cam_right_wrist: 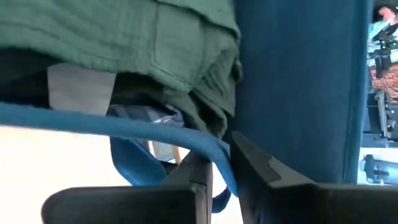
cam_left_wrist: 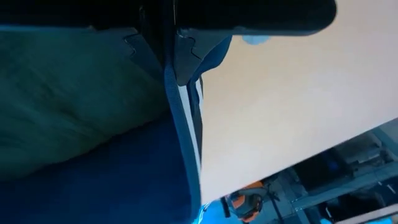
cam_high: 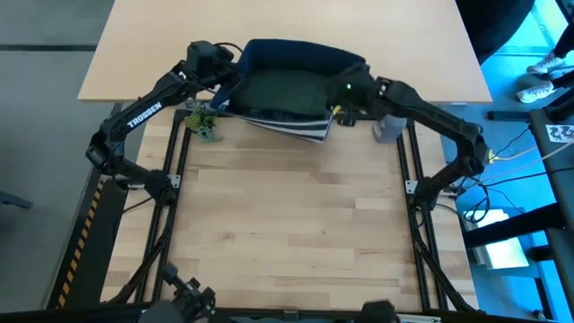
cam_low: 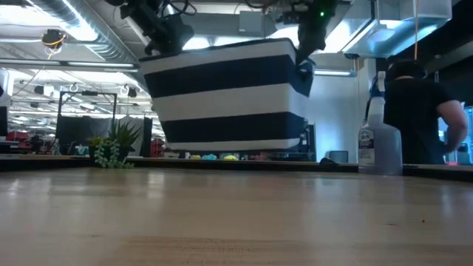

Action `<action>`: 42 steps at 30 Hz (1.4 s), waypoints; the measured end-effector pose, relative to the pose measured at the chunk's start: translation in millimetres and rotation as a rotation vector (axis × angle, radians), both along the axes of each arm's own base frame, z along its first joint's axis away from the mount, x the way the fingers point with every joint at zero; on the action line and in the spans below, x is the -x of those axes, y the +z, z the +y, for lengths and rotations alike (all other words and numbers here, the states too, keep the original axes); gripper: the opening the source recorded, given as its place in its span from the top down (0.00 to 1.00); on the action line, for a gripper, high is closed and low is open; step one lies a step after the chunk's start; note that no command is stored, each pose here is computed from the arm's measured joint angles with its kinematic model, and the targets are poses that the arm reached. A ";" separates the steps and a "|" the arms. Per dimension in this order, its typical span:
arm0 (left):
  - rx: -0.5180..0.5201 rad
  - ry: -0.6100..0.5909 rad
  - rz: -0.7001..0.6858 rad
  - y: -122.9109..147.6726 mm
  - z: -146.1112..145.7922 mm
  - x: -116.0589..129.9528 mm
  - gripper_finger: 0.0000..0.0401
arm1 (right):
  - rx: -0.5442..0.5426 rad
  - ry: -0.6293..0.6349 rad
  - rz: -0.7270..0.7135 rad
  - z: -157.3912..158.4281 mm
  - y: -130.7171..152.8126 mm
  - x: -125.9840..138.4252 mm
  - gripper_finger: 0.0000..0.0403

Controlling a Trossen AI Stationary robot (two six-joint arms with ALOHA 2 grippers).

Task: Fold Laundry from Bin
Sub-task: Move the laundry bin to the other table

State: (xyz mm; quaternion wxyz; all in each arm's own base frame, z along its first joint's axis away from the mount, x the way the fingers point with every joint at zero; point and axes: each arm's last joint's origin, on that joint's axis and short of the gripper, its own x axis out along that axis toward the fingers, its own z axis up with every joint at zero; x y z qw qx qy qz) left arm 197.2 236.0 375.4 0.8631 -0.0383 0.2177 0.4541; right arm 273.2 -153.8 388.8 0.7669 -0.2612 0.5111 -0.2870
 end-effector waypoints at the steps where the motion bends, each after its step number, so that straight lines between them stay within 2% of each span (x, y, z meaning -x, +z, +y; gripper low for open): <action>1: 0.006 0.003 0.005 -2.2 2.4 -0.4 0.99 | 0.006 -0.007 -0.012 -6.2 0.6 1.2 0.90; 6: 0.030 0.008 0.041 -13.6 13.5 -2.7 0.99 | 0.014 -0.024 -0.013 -32.0 -2.4 6.5 0.89; 13: 0.061 0.030 0.066 -33.8 35.7 -7.0 0.99 | -0.010 0.006 0.049 -45.6 -13.0 5.6 0.86; 17: 0.054 0.051 0.052 -41.0 48.6 -6.9 0.99 | 0.010 0.023 0.078 -45.9 -12.4 5.6 0.74; 26: 0.049 0.076 0.035 -44.8 57.5 -5.5 0.99 | 0.167 -0.089 0.154 -44.1 -0.5 10.9 0.37; 28: 0.046 0.074 0.028 -44.2 57.9 -5.5 0.99 | 0.207 -0.107 0.165 -38.4 5.2 12.6 0.33; 31: 0.040 0.076 0.023 -44.5 59.8 -4.5 0.99 | 0.263 -0.098 0.119 -23.2 17.1 10.6 0.33; 34: 0.033 0.076 0.030 -44.7 60.1 -4.4 0.99 | 0.278 -0.008 0.007 0.7 30.8 5.4 0.37; 36: 0.029 0.075 0.039 -44.7 60.2 -4.2 0.99 | 0.235 0.092 -0.119 19.8 38.3 -0.7 0.42; 39: 0.028 0.078 0.039 -44.8 60.4 -3.9 0.99 | 0.073 0.329 -0.305 49.3 43.0 -12.9 0.51; 42: 0.027 0.080 0.040 -44.7 60.4 -3.9 0.99 | -0.109 0.541 -0.402 73.6 39.7 -26.4 0.62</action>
